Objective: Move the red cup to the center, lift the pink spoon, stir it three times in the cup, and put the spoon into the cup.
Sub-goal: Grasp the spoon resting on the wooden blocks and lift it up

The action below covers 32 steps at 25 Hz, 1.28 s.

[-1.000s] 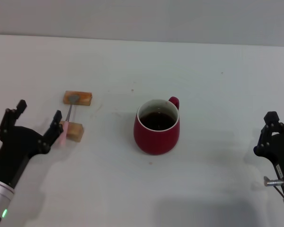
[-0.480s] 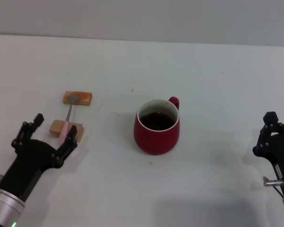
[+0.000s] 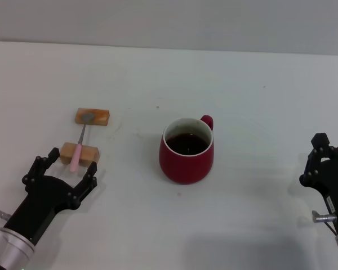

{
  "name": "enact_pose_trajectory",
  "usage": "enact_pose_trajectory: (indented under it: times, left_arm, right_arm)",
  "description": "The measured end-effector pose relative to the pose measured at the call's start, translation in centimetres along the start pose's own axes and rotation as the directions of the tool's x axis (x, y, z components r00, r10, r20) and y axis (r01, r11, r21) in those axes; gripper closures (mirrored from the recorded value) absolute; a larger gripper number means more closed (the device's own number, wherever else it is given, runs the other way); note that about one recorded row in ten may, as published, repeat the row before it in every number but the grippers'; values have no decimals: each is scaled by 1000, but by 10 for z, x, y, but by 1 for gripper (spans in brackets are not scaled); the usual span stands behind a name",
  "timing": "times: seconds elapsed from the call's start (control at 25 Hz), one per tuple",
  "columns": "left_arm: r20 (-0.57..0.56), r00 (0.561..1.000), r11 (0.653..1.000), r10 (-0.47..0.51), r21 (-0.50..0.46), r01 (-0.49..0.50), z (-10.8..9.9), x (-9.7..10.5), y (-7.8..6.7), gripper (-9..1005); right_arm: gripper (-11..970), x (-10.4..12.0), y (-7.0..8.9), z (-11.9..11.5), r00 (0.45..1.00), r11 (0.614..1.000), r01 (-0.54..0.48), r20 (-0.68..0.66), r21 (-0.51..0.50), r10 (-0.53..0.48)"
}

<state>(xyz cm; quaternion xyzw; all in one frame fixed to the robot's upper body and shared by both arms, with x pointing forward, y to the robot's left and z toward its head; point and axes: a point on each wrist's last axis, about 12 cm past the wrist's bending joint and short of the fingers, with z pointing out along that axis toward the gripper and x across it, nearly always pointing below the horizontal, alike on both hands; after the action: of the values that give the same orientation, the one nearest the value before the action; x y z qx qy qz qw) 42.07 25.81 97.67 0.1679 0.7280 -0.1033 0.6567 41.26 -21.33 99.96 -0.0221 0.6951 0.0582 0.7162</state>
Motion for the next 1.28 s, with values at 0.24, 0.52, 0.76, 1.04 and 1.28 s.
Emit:
enact_pose_trajectory:
  times: [0.24, 0.52, 0.76, 1.04, 1.28]
  left_arm:
    - [-25, 1000, 1000, 4, 0, -4, 3, 2, 1, 139]
    - [-33, 999, 1000, -1, 0, 1, 3, 3, 1, 140]
    - [-37, 999, 1000, -1, 3, 1, 1, 4, 0, 140]
    - [-44, 999, 1000, -2, 4, 2, 2, 4, -1, 240]
    - [-47, 999, 1000, -5, 4, 5, 3, 4, -1, 244]
  right_arm:
    - [959, 0, 0, -1, 1000, 1000, -1, -1, 5, 1]
    - [959, 0, 1, -1, 1000, 1000, -2, 2, 0, 2]
    - [959, 0, 1, -1, 1000, 1000, -1, 3, -1, 1]
    - [960, 0, 0, -2, 1000, 1000, 0, 2, -2, 0]
    - [960, 0, 0, -2, 1000, 1000, 1, 1, -2, -1]
